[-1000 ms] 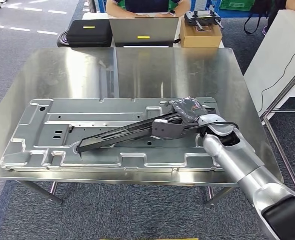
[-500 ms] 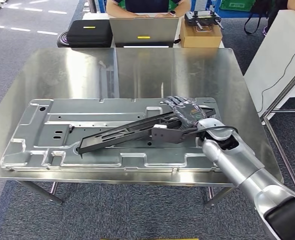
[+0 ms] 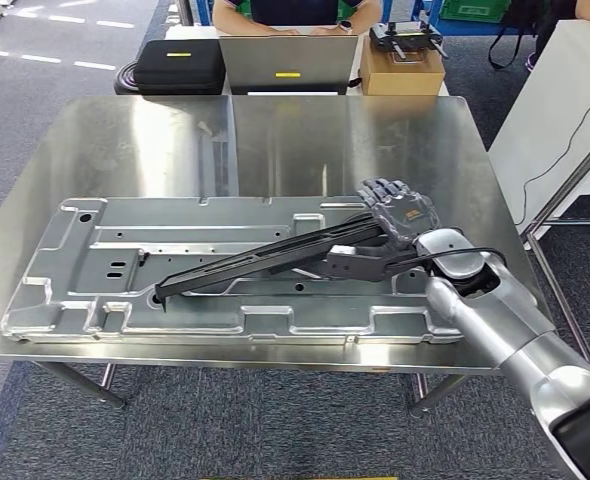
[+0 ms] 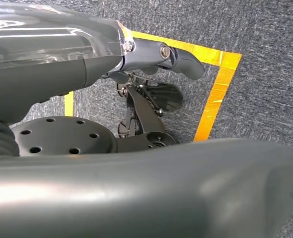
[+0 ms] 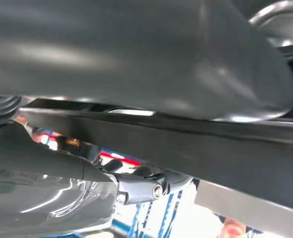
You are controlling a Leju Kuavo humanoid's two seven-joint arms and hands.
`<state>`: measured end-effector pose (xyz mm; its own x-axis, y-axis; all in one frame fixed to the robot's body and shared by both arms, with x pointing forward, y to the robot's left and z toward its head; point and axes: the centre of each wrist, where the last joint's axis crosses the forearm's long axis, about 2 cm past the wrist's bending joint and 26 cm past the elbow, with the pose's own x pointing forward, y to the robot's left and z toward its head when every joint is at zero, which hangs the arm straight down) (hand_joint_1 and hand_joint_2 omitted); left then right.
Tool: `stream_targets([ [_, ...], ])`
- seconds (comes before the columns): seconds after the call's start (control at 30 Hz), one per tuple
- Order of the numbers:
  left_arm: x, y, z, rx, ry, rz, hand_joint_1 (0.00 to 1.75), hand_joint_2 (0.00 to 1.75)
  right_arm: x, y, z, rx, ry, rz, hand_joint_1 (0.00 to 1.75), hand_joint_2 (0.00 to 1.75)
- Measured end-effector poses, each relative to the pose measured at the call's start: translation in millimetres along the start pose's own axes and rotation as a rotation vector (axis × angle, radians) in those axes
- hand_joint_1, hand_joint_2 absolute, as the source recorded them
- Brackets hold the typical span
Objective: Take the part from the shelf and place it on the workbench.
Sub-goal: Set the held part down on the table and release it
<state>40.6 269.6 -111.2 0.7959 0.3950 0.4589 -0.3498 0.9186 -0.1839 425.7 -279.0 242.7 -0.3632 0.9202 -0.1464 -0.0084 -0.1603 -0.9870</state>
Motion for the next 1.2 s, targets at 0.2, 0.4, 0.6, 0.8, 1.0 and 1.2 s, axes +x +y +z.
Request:
stream_targets([
  [0.2,0,0,0,-0.008,0.001,-0.003,0.0,0.0,-15,3,6,-0.036,0.025,0.068,0.0,0.0],
  [0.4,0,0,0,-0.011,0.002,-0.005,0.0,0.0,-32,7,15,-0.062,0.079,0.135,0.0,0.0],
  [0.6,0,0,0,-0.016,0.002,-0.007,0.0,0.0,-44,4,17,-0.067,0.119,0.206,0.0,0.0],
  [0.8,1,-1,0,-0.024,0.003,-0.012,0.0,0.0,-64,-4,17,-0.047,0.156,0.253,0.0,0.0],
  [1.0,1,-1,-1,-0.026,0.004,-0.018,0.0,0.0,-76,2,19,-0.092,0.303,0.294,0.0,0.0],
  [1.2,2,-1,-1,-0.029,0.005,-0.026,0.0,0.0,-70,18,24,-0.168,0.435,0.337,0.0,0.0],
])
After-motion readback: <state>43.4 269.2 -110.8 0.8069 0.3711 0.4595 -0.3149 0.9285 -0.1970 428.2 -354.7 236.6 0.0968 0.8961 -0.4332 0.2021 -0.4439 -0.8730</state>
